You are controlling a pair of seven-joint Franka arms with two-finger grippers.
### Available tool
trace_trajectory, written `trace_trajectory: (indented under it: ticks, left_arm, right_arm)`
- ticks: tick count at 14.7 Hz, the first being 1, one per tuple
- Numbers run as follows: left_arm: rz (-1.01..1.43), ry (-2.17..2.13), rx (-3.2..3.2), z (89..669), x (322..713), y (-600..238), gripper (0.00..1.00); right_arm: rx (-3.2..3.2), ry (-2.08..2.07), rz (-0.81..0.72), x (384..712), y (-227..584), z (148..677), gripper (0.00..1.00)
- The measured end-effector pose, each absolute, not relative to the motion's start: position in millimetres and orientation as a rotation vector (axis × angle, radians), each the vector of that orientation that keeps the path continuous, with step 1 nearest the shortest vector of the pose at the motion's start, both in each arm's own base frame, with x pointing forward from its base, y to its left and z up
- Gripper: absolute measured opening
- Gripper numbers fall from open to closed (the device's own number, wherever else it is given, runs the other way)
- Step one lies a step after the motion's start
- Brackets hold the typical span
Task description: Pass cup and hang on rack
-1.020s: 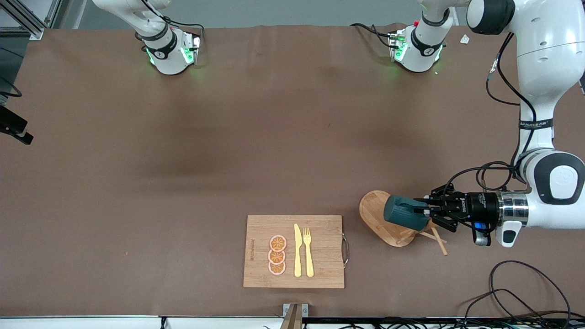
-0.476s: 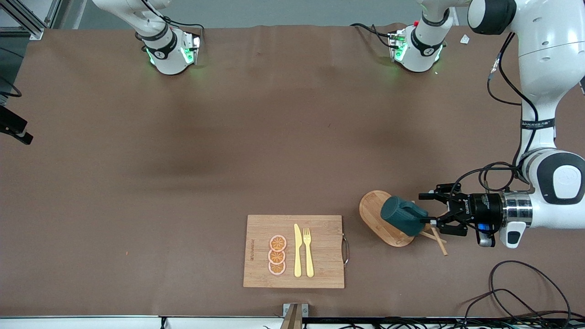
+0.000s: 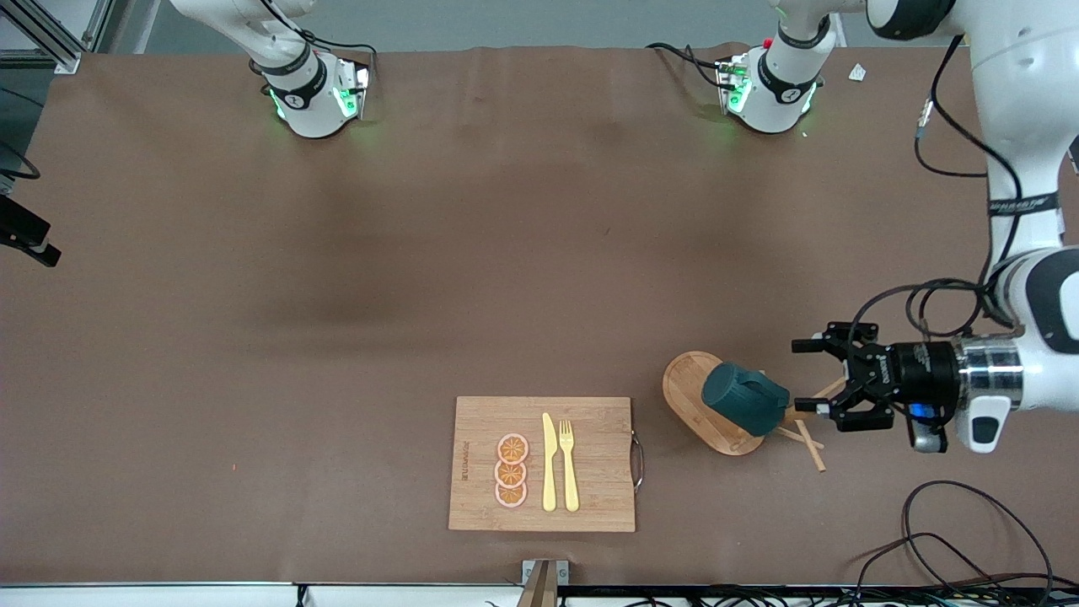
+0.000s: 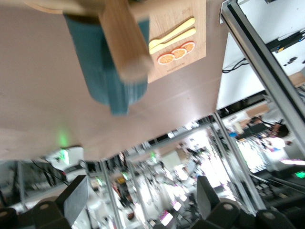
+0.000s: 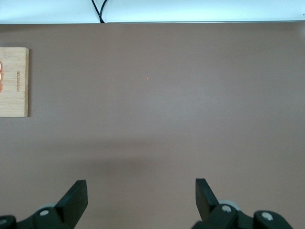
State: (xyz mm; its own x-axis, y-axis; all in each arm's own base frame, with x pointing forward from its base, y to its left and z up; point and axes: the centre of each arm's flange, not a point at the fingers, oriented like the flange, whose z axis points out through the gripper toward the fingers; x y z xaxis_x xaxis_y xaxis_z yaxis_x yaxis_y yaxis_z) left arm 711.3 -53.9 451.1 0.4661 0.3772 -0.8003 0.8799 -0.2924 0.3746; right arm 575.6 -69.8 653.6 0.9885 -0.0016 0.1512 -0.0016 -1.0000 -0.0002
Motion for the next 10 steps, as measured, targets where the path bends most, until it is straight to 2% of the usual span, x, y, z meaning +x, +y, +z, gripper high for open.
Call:
trace_trajectory:
  ticks: [4,10]
  left_arm:
    - [-0.597,1.013,2.153,520,682,-78,1.0]
    - [-0.249,0.794,2.738,602,618,-167,1.0]
  right_arm:
    - [-3.133,0.003,-0.238,576,-70,654,1.0]
    - [-3.133,0.003,-0.238,576,-70,654,1.0]
